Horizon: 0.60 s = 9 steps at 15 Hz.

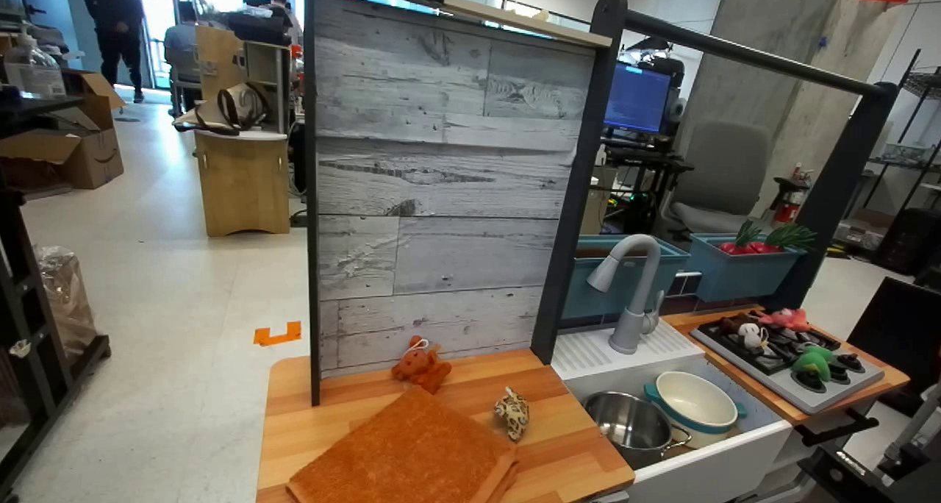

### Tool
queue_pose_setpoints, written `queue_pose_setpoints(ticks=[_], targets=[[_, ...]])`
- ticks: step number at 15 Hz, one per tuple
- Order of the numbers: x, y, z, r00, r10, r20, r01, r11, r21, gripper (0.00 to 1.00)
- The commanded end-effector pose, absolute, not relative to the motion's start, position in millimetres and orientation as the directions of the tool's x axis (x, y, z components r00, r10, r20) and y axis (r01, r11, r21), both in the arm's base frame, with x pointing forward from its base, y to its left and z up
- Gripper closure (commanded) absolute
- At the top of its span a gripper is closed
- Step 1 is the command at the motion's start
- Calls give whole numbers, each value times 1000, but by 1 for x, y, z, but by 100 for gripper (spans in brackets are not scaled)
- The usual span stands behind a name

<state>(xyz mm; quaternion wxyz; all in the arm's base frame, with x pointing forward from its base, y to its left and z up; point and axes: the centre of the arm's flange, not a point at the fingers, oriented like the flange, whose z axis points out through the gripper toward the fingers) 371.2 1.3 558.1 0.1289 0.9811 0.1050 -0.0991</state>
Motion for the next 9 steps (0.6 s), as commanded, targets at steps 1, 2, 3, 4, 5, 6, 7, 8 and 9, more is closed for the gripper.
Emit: queue_pose_setpoints(ticks=[1,2,3,4,5,6,7,8,9], targets=[[372,-1,562,949,196,-246,250,-944,213,0],[373,-1,564,944,206,-259,262,-943,205,0],[376,1,564,941,212,-264,269,-942,203,0],[375,3,558,957,220,-188,257,-945,201,0],[378,8,554,966,234,-110,251,-952,176,0],[391,19,546,966,248,-69,257,-953,159,0],[400,29,537,967,254,-16,254,-958,134,0],[412,43,523,962,272,36,267,-958,108,0],[421,57,511,955,282,89,277,-958,72,0]])
